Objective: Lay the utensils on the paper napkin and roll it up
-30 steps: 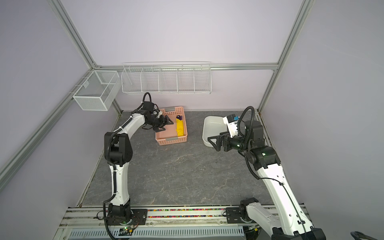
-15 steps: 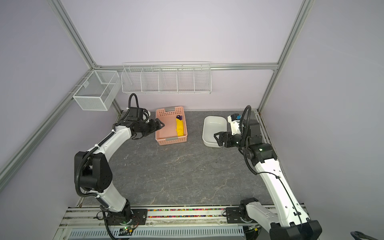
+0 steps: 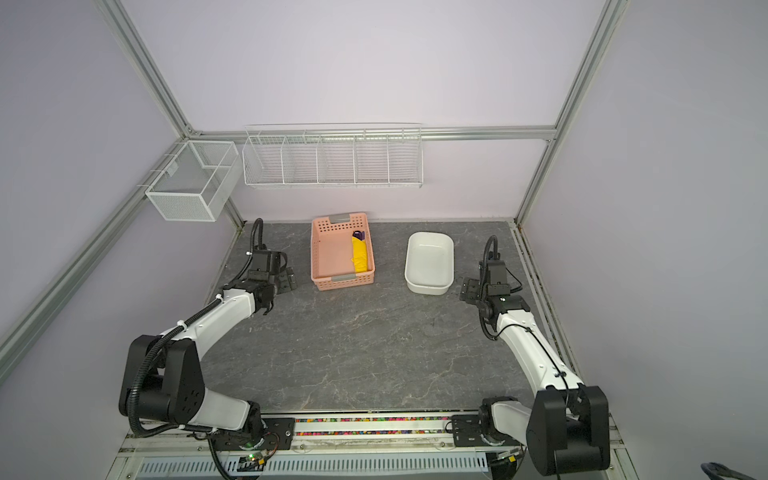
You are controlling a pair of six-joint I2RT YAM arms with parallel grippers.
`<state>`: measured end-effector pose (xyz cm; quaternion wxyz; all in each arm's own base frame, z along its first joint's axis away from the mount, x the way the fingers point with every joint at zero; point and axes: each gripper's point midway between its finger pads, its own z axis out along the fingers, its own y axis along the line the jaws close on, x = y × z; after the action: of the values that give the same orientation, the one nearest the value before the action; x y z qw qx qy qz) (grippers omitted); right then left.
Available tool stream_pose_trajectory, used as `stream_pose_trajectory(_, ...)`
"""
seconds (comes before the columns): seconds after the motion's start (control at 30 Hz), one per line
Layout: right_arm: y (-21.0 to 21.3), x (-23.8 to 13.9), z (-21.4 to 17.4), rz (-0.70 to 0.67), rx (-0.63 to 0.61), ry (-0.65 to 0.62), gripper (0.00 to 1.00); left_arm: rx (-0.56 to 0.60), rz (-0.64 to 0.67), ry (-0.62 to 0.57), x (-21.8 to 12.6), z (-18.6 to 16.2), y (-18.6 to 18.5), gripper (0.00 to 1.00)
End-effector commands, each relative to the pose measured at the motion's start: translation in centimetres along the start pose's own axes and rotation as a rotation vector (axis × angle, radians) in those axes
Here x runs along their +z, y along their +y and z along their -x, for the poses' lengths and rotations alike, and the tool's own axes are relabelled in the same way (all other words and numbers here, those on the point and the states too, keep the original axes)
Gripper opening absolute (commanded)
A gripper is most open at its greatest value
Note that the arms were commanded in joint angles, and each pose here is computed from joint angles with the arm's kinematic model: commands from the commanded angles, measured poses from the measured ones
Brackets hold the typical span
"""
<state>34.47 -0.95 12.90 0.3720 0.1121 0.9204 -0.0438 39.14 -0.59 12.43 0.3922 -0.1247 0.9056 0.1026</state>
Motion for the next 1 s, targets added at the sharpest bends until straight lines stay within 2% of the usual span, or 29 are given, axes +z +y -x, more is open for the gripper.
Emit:
stream_pose_trajectory(0.0,-1.2,2.5,1.1,-0.075,-0.021,-0.113,0.89,0.008,0.132,-0.157,0.0,1.9,3.2,0.94)
stream_pose_trajectory(0.17,-0.9,5.3,0.7,-0.063,-0.057,-0.258,0.89,0.003,0.029,-0.333,0.3,1.7,2.9,0.96)
stream_pose_trajectory(0.2,-0.8,5.4,0.8,-0.058,-0.062,-0.247,0.89,-0.008,0.001,-0.360,0.4,1.6,2.8,0.96)
stream_pose_trajectory(0.27,-0.1,5.1,1.7,-0.011,-0.083,-0.330,0.89,-0.041,-0.071,-0.437,0.3,1.9,2.7,0.97)
stream_pose_trajectory(0.33,-0.1,5.1,1.9,-0.012,-0.097,-0.341,0.89,-0.039,-0.090,-0.493,0.1,2.2,2.7,0.98)
stream_pose_trajectory(0.5,0.7,4.7,2.0,0.078,-0.136,-0.434,0.89,-0.062,-0.196,-0.484,1.6,1.1,2.5,0.97)
stream_pose_trajectory(0.67,1.1,5.9,1.2,0.123,-0.141,-0.446,0.89,0.007,-0.267,-0.472,2.1,0.6,1.0,1.00)
stream_pose_trajectory(0.97,1.2,6.0,1.0,0.129,-0.151,-0.453,0.89,0.024,-0.271,-0.481,2.1,0.5,0.8,0.99)
